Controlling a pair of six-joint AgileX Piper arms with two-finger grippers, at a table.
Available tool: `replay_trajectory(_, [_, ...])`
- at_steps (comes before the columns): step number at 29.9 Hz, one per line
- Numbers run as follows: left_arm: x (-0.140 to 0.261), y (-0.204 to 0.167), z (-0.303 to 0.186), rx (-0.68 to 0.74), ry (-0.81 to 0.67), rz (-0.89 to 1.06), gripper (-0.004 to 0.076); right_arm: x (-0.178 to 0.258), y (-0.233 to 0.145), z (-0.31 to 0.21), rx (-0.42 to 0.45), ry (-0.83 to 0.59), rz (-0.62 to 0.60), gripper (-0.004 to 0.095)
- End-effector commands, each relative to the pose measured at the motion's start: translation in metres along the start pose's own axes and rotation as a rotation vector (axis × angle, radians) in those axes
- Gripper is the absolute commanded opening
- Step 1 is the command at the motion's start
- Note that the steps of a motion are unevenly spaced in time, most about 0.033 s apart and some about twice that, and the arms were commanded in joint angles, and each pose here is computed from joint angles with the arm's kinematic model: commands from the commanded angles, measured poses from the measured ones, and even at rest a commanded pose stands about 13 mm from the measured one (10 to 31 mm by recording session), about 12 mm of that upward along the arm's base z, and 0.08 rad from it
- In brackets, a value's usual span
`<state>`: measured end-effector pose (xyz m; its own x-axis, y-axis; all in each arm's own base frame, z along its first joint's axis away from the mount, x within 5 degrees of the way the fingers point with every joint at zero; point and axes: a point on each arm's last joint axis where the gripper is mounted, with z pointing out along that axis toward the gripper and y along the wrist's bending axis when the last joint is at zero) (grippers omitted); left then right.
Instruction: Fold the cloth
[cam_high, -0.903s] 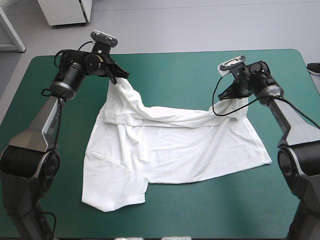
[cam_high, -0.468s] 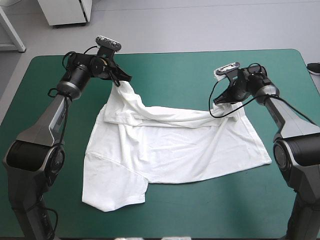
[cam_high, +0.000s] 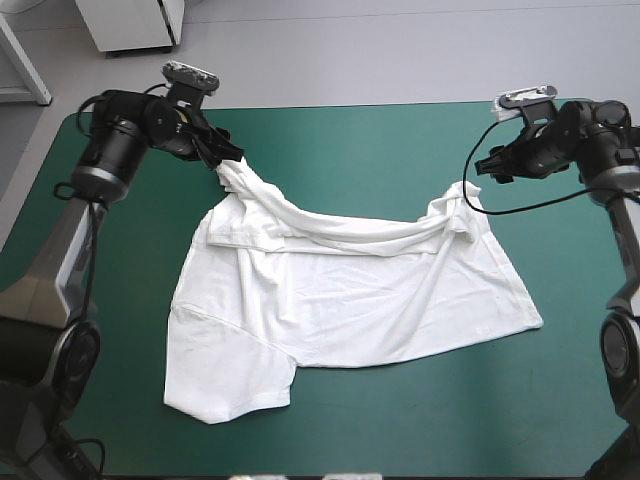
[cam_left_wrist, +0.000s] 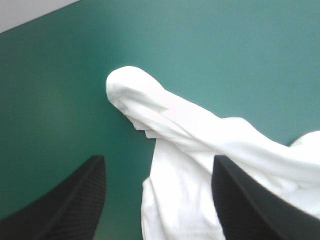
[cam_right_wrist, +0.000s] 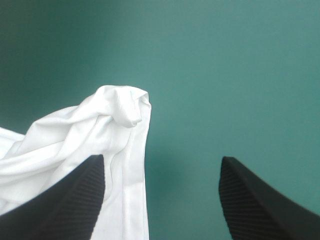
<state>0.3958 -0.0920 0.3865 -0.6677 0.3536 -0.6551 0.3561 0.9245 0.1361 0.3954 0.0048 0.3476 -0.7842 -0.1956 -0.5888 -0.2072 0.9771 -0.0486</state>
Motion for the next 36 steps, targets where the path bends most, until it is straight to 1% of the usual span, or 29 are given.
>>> replay_trajectory(1, [-0.008,0.000,-0.090,-0.024,-0.163,-0.011,0.0457,0.001,0.004,-0.062,0.018,-0.135,-0.009,0.0621])
replay_trajectory(5, [0.006,-0.004,-0.136,-0.007,-0.184,-0.026,0.0457,0.029,0.014,-0.085,0.019,-0.132,-0.023,0.0618])
replay_trajectory(9, [0.037,-0.009,-0.147,0.003,-0.088,-0.039,0.0457,0.064,0.022,-0.098,0.040,-0.127,-0.043,0.0617])
replay_trajectory(14, [0.090,-0.018,-0.128,0.017,0.124,-0.059,0.0457,0.110,0.032,-0.107,0.040,-0.126,-0.025,0.0617])
replay_trajectory(17, [0.117,-0.019,-0.118,-0.018,0.222,-0.065,0.0457,0.132,0.038,-0.107,0.028,-0.107,-0.001,0.0617])
replay_trajectory(20, [0.134,-0.019,-0.104,-0.044,0.287,-0.060,0.0457,0.148,0.041,-0.106,0.021,-0.088,0.021,0.0617])
replay_trajectory(23, [0.144,-0.021,-0.088,-0.042,0.321,-0.057,0.0457,0.161,0.043,-0.102,0.012,-0.047,0.025,0.0617])
replay_trajectory(27, [0.146,-0.020,-0.067,-0.045,0.364,-0.044,0.0457,0.171,0.044,-0.092,0.006,0.004,0.028,0.0617])
replay_trajectory(30, [0.145,-0.019,-0.049,-0.057,0.387,-0.033,0.0457,0.173,0.043,-0.086,0.006,0.031,0.026,0.0617])
replay_trajectory(36, [0.151,-0.013,-0.008,-0.049,0.500,-0.051,0.0457,0.172,0.041,-0.078,0.019,0.067,0.014,0.0608])
